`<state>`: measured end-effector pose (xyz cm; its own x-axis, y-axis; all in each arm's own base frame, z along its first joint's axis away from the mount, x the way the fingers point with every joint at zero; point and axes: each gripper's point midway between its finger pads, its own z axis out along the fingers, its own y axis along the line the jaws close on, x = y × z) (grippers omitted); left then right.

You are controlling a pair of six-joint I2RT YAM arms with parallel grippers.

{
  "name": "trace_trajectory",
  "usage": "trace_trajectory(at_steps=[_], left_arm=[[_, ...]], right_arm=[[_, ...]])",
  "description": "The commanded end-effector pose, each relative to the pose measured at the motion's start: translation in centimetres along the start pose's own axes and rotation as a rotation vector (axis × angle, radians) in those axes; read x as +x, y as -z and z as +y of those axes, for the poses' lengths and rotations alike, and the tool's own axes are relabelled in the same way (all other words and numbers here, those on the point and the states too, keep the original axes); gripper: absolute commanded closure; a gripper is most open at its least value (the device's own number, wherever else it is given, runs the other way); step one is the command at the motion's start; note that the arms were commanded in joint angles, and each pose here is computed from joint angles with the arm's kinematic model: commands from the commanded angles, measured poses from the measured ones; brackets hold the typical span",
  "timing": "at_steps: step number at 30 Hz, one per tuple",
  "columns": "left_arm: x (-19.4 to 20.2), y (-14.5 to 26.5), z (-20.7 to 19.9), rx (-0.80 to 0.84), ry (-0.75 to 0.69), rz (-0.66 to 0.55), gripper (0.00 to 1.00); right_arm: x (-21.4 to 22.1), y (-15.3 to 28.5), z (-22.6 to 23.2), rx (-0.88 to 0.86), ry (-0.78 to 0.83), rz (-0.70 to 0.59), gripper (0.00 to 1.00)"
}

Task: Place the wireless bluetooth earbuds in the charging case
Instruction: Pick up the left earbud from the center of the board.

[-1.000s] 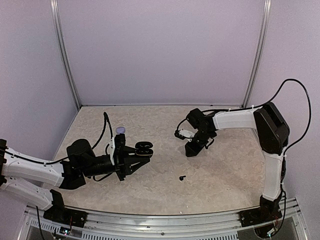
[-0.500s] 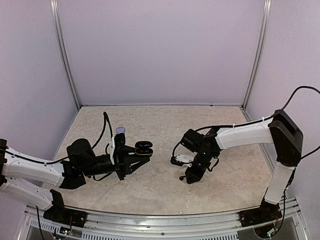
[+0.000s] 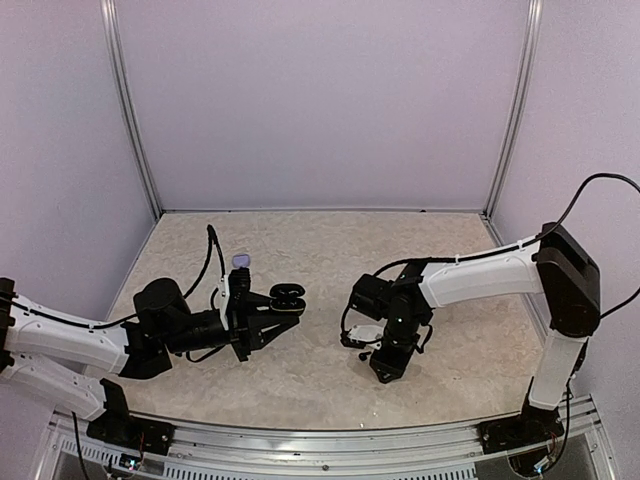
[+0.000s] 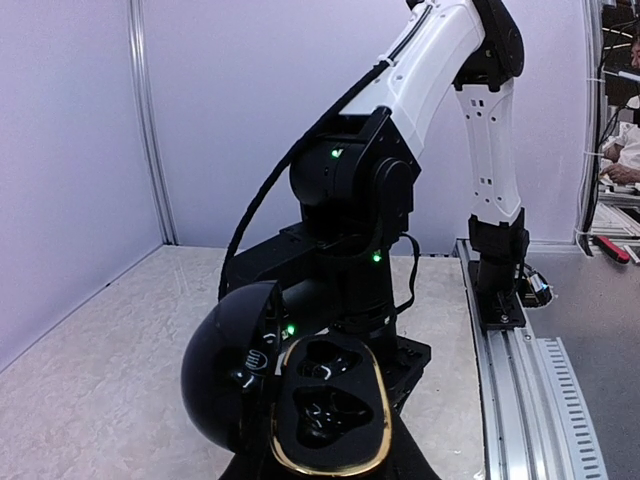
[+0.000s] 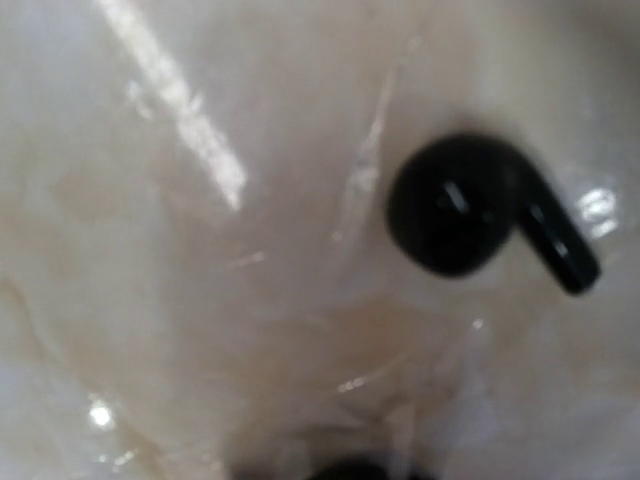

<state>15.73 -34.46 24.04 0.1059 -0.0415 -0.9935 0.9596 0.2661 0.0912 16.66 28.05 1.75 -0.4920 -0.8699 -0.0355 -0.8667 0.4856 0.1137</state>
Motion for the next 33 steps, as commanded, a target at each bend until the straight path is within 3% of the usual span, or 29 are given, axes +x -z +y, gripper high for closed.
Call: trace_trajectory(at_steps=[1,23,33], left_arm=[[-0.7,0.3,0.1,-0.003,-0.004,-0.031,1.00],[-0.6,0.5,0.0,-0.002,-0.004,-0.035,1.00],[-0.5,0.5,0.0,-0.001,-0.003,-0.032,1.00]], right_arm=[[0.9,-0.4,-0.1,0.051,-0.017,0.081,0.62],[-1.5,0.4,-0.2,0.103,0.028,0.086,0.61],[-0.6,0.0,0.2,0.086,0.029,0.122,0.62]])
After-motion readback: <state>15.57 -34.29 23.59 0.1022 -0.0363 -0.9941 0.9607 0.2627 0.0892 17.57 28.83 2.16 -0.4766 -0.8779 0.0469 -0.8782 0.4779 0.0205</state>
